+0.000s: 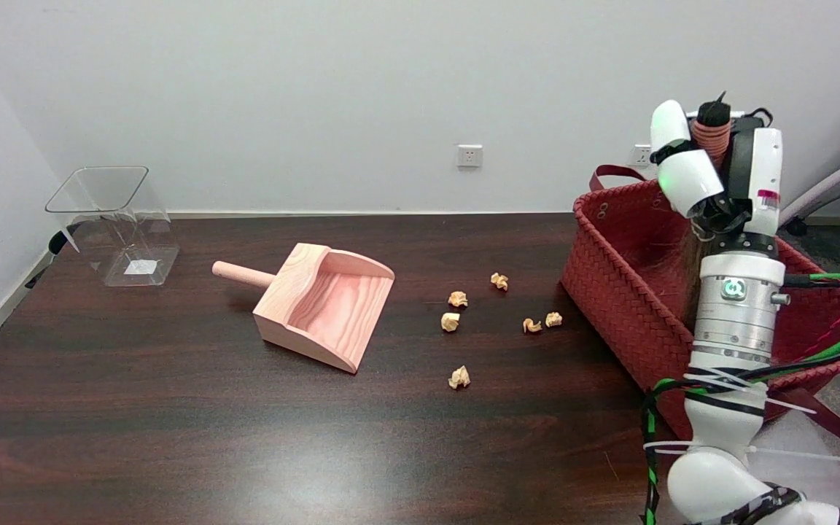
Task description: Pick up the broom.
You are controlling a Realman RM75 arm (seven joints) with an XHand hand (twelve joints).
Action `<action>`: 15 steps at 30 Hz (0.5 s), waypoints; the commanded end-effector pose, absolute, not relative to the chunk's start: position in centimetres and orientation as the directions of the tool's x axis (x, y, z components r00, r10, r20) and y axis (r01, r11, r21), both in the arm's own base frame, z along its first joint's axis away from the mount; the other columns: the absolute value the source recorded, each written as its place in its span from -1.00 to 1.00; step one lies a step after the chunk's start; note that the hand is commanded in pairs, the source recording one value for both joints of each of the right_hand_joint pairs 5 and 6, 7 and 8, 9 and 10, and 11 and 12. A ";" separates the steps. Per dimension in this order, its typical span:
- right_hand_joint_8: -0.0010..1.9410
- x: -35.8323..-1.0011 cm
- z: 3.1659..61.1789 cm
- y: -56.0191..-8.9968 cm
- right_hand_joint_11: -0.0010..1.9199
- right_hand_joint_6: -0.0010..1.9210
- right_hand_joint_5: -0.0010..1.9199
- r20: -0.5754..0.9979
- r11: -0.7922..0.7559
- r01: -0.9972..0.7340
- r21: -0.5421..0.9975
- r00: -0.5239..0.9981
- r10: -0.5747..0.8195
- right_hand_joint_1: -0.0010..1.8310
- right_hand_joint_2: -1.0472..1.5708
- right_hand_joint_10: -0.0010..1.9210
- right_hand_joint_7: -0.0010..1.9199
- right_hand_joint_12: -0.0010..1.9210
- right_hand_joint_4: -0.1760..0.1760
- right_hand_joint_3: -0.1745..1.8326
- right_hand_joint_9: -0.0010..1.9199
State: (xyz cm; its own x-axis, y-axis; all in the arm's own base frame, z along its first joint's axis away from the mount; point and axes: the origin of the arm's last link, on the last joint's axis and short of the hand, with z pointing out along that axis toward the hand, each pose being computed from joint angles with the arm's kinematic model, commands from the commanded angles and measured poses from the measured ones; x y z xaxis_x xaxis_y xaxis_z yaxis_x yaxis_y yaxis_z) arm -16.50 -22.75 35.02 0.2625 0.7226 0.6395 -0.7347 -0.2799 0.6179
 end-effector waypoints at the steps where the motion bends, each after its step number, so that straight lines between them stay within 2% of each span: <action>1: 0.98 -13.4 29.5 -21.7 1.00 1.00 1.00 0.700 -0.480 -0.624 0.617 0.157 0.696 -0.08 1.00 1.00 1.00 1.00 0.00 -0.21 1.00; 15: 0.98 -13.4 24.1 -23.5 0.97 0.97 0.97 0.727 -0.456 -0.654 0.604 0.218 0.651 -0.07 1.00 0.97 1.00 0.97 0.00 -0.08 0.97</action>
State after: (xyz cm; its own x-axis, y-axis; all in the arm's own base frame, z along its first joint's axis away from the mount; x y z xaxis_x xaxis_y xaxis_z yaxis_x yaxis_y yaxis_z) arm -14.34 -22.18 29.90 0.1929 0.7046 0.6829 -0.6584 -0.4231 0.6225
